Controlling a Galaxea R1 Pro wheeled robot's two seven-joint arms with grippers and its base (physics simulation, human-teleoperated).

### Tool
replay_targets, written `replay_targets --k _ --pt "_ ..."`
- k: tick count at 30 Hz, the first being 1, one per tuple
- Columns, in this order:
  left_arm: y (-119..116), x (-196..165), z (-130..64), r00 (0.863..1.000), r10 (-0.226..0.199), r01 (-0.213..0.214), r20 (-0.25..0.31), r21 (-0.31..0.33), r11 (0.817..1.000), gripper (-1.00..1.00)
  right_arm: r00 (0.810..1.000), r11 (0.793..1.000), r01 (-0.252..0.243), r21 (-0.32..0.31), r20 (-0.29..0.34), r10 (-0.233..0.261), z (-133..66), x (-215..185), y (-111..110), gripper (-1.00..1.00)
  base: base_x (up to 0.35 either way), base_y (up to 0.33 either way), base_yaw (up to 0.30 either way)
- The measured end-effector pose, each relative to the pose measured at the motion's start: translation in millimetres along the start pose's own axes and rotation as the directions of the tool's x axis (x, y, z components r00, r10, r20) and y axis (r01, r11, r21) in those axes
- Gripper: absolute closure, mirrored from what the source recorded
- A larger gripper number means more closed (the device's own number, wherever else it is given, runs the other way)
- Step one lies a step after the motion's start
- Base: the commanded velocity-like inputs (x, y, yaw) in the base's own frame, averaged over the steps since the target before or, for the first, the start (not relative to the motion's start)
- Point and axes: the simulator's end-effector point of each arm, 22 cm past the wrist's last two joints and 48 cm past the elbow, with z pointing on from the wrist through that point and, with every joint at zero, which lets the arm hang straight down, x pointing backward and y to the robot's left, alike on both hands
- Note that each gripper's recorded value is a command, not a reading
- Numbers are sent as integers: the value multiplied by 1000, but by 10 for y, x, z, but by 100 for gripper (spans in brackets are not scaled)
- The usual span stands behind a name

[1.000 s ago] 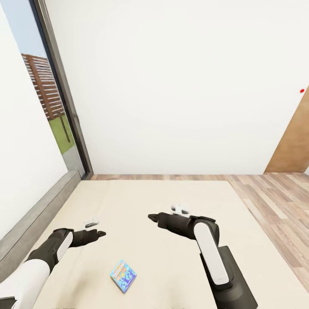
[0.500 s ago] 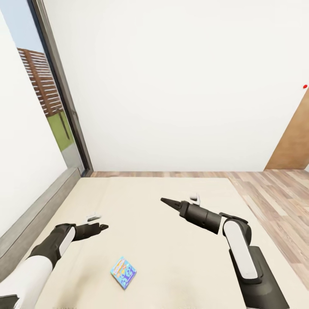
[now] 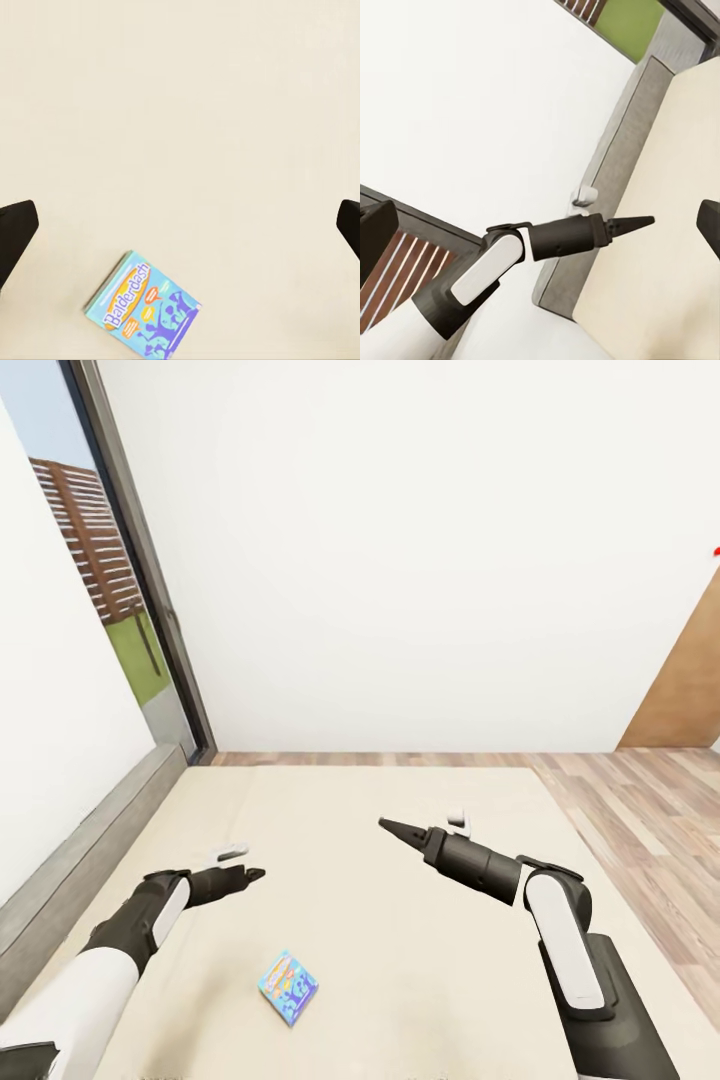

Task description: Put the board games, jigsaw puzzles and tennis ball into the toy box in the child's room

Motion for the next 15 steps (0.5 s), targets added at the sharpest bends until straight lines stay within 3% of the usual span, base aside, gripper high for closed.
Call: replay_targets --k 7,15 --pt "-14 47 64 1000 18 -18 0 0 1000 -100 999 999 -34 24 -13 35 -29 128 -160 -100 0 0 0" --pt "-40 144 128 999 47 -47 -24 7 999 -100 998 995 -59 81 -8 60 -243 188 -435 -100 0 0 0"
